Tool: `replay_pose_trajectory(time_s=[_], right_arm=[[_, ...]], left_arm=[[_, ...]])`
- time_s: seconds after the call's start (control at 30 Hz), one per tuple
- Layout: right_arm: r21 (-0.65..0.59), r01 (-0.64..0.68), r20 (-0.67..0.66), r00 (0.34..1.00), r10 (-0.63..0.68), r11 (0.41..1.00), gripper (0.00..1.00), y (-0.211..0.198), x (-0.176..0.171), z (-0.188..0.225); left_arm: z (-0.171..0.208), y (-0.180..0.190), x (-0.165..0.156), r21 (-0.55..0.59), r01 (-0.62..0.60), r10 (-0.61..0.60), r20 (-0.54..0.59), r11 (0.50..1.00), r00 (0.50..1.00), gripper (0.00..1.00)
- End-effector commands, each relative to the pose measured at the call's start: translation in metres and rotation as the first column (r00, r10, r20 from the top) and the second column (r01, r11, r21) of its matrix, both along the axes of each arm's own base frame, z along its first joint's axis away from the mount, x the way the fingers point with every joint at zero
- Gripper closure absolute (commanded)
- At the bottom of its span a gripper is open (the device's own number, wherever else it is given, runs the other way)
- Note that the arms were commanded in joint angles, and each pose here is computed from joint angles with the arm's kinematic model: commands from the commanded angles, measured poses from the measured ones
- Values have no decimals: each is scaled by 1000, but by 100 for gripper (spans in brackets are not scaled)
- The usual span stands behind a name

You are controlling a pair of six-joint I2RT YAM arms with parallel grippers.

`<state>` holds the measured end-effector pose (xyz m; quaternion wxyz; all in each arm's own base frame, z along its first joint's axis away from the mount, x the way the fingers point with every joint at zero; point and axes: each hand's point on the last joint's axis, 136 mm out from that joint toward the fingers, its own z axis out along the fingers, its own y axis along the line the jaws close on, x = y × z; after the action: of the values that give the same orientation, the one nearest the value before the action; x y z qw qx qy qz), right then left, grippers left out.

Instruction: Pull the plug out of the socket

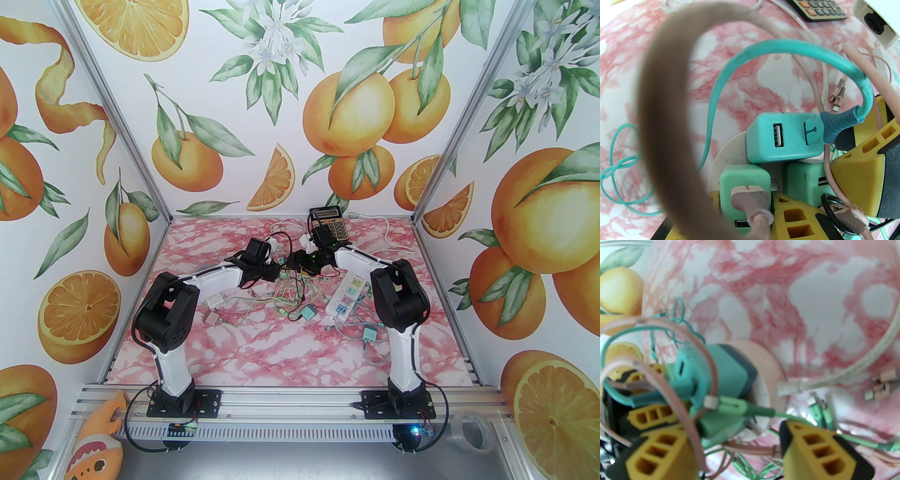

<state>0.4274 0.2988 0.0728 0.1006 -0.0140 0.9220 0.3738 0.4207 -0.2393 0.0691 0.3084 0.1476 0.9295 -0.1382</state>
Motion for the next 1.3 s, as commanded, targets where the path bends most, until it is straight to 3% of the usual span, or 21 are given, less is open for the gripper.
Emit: replay_pose_trajectory(time_s=[0.0, 0.3, 0.6, 0.73, 1.0, 1.13, 1.27], right_arm=[[-85, -7, -63, 998, 2, 996, 40, -4, -11, -29], [-295, -47, -116, 993, 13, 954, 42, -37, -31, -58], [-323, -52, -120, 993, 13, 945, 42, -40, -31, -61], [-338, -62, -127, 992, 20, 939, 42, -39, -33, -64], [-386, -103, -133, 990, 55, 917, 42, -37, -40, -69], [-399, -113, -134, 989, 64, 910, 42, -36, -41, -70], [-399, -115, -138, 988, 64, 910, 42, -36, -41, -71]], left_arm=[[9, -10, -11, -40, 45, -46, -8, 998, 999, 83], [16, -12, -5, -33, 38, -37, 26, 999, 999, 88], [38, -17, -6, 165, 33, -66, 196, 986, 979, 94], [39, -16, -4, 93, 8, -23, 161, 996, 987, 96], [53, -5, 9, -176, -31, 41, 54, 984, 998, 97], [60, -3, 12, -219, -39, 49, 42, 975, 998, 97], [60, -5, 10, -164, -11, 23, 68, 986, 997, 97]])
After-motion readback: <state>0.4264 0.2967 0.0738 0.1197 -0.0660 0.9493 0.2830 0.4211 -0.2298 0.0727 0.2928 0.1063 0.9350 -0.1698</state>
